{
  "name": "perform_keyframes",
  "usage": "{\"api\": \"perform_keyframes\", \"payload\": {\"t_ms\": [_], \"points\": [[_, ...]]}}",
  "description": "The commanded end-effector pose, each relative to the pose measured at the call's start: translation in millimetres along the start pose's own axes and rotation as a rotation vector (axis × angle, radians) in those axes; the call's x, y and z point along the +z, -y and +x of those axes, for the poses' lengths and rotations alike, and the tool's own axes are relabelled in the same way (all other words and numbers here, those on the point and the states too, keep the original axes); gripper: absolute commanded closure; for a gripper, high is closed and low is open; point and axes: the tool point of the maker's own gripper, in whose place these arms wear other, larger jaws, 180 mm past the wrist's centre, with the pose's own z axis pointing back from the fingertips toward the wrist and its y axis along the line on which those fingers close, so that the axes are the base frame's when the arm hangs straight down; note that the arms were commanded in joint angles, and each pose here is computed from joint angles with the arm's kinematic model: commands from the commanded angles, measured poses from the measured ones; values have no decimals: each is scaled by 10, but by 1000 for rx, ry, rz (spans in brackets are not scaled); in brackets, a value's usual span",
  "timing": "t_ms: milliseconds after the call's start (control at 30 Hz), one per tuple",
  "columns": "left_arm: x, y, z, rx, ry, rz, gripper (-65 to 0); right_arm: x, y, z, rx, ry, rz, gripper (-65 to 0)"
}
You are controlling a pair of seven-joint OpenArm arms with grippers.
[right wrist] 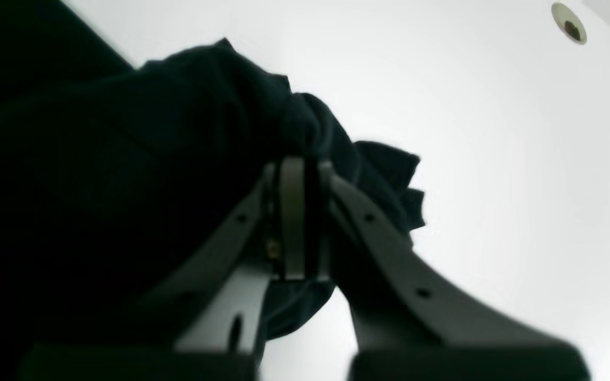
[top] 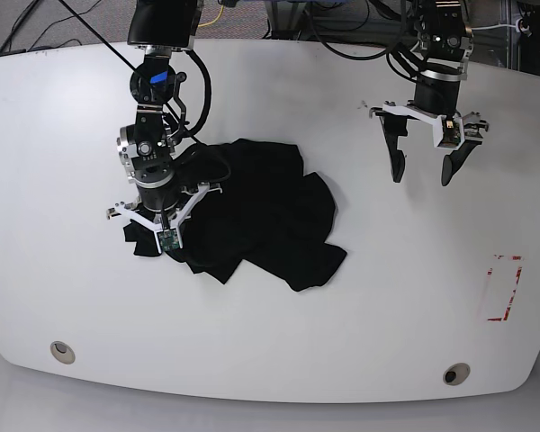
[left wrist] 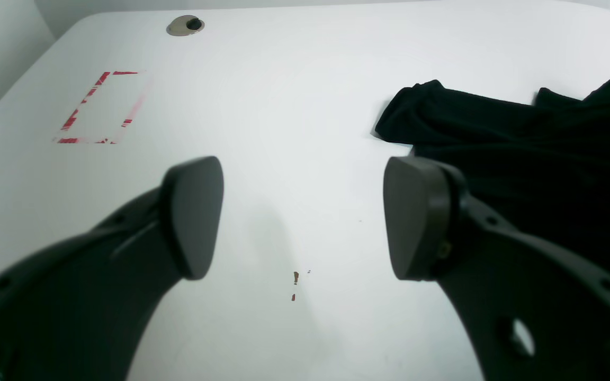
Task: Layout the t-shirt on the table in an organized manner, then fold the t-shirt properly
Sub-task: 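Lower the right gripper onto the shirt edge and pinch the fabric, then move the left gripper onto the shirt and pinch another edge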
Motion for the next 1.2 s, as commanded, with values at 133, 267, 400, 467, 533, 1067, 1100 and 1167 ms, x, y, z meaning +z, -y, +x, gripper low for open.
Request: {"api": "perform_keyframes", "payload": {"t_ms": [133,267,400,467,533,1067,1100,1167], "points": [[-19,-6,103,-1,42,1,-446,174,-57,497,40,150,4,0],[-154,-17,189,0,62,3,-447,292,-164,672,65,205,23,0],[-332,10,248,4,36,-6,-450,354,-234,780,77,238,37,0],[-454,50,310,4,24,-18,-453,358,-249,790,79,241,41,0],[-559,80,364,1,9,-28,-453,355,-256,787,79,240,43,0],[-1610,336,30,85,-255,-122,-451,423,-713,857,123,268,153,0],[-1631,338,-9,88,-267,-124,-451,426,-730,861,125,269,157,0],[-1701,359,-89,98,-292,-131,-451,431,-755,868,126,271,163,0]]}}
